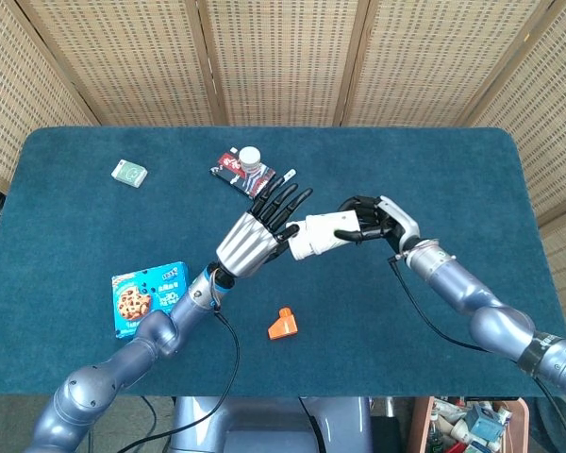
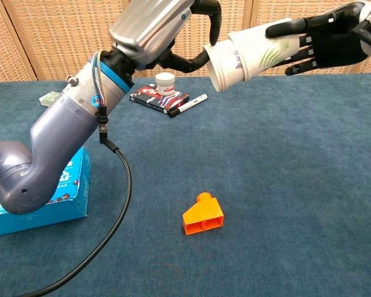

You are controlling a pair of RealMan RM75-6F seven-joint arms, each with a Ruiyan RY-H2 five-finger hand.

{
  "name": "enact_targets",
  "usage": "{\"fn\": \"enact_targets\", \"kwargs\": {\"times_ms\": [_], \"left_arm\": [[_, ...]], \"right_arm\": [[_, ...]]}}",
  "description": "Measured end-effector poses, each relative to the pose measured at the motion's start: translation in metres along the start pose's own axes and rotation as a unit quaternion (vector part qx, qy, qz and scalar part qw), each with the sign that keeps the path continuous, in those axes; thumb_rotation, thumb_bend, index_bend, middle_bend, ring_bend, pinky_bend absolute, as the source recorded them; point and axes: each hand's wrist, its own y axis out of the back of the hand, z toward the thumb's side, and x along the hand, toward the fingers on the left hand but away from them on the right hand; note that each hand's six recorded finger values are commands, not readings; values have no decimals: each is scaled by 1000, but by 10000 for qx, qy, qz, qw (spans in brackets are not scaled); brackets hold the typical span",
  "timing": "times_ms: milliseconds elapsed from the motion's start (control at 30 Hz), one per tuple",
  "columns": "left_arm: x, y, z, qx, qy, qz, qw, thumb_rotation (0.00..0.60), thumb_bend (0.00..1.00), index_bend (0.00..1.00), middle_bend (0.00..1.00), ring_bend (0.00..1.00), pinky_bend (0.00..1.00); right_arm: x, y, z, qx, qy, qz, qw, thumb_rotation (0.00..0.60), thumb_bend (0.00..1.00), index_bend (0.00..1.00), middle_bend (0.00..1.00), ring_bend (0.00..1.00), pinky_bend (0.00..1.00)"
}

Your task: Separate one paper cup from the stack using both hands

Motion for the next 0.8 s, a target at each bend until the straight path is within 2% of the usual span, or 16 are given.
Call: {"fn": "enact_targets", "kwargs": {"times_ms": [300, 500, 633, 733, 800], "left_arm": [[-16, 13, -26, 115, 147, 111, 9998, 600, 603, 685, 14, 0, 0], [-32, 24, -46, 280, 189, 136, 9993, 600, 603, 689, 14, 0, 0], [-45, 33, -64, 438, 113, 25, 9990, 600, 603, 690, 19, 0, 0], [-54, 39, -80, 650, -24, -212, 9977, 600, 603, 690, 20, 0, 0], [-61, 42, -93, 790, -99, -450, 9958, 600, 603, 690, 20, 0, 0]], "right_arm": [[10, 32, 1, 13, 4, -329, 9995, 600, 460, 604, 613, 510, 692], [16, 54, -4, 264, -49, -575, 9980, 600, 459, 604, 614, 510, 692], [19, 65, -11, 720, -75, -755, 9945, 600, 460, 604, 615, 510, 692], [21, 73, -17, 1326, -87, -913, 9869, 600, 459, 604, 615, 510, 692], [22, 77, -23, 1843, -101, -1018, 9775, 600, 460, 604, 615, 510, 692]]}}
